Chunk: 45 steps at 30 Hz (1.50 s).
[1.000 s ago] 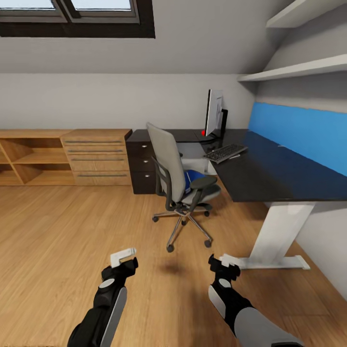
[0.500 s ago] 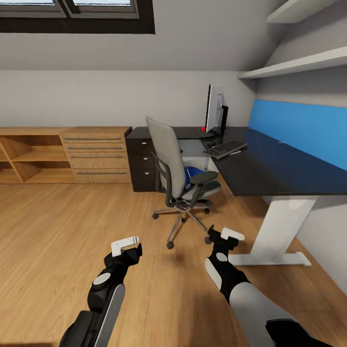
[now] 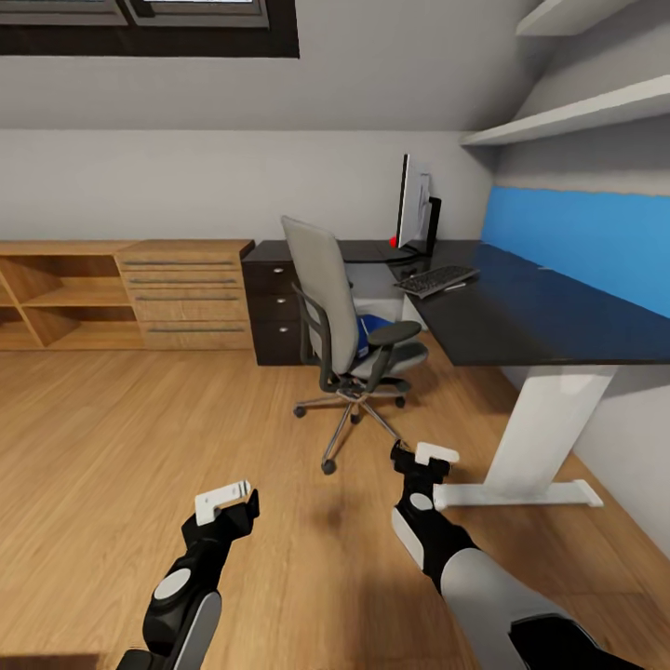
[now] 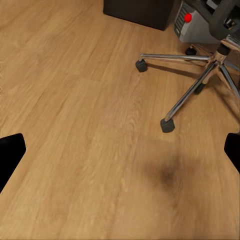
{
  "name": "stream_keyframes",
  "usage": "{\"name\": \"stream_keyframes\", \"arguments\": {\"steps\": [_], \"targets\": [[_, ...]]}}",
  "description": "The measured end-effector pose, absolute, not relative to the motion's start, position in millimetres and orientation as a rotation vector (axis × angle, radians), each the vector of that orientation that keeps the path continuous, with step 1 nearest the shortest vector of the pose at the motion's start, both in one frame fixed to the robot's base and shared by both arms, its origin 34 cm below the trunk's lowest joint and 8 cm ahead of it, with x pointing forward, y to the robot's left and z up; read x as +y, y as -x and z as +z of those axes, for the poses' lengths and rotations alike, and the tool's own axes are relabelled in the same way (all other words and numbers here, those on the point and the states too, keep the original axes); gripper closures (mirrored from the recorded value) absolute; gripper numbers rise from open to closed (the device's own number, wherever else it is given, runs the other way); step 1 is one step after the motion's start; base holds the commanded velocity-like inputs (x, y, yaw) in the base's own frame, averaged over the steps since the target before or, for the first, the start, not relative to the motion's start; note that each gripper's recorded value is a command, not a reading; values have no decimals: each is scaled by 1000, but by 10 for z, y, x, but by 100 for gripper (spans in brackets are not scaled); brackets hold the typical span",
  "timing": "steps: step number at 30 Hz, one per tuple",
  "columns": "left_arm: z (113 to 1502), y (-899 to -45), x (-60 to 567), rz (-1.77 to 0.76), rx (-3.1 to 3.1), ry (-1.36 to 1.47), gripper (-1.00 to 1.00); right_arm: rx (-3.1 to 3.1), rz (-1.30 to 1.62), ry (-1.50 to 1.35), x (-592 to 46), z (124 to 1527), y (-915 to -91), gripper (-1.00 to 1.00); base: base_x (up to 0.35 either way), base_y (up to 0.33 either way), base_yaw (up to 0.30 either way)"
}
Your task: In the bedroom, organize the workspace by keeping the computer under the desk, ensuring the monitor is on the desk, placing the keyboard on the desk next to the monitor, placing the mouse on the desk next to the keyboard, moving the folder from the swivel chair onto the desk next to the mouse, stacking the notebook on top of the folder with the pen on top of the notebook, and positioning the swivel chair next to the desk.
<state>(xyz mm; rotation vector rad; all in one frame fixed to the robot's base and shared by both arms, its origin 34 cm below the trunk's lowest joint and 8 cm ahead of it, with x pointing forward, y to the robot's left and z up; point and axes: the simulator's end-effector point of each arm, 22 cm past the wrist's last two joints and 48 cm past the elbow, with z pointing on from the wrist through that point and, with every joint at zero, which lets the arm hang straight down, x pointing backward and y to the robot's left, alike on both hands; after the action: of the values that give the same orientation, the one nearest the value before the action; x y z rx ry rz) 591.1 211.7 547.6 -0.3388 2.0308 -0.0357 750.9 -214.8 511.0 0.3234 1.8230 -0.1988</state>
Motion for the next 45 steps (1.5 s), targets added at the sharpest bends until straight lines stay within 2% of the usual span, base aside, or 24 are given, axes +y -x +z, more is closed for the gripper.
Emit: {"name": "stream_keyframes", "arguments": {"steps": [15,21,45], "targets": [[5207,-5825,2118,-33,2024,334,-100,2056,-43,-117,-1622,4587,-7459,-100,0,0,0],[5177,-5806,1963,-52,2027,300,-100,2017,-27,-126,-1610,4623,-7487,-100,0,0,0],[4930,-5760,1972,-40,2060,292,-100,1916,-67,-195,-1789,4627,-7525,-100,14,0,0]]}}
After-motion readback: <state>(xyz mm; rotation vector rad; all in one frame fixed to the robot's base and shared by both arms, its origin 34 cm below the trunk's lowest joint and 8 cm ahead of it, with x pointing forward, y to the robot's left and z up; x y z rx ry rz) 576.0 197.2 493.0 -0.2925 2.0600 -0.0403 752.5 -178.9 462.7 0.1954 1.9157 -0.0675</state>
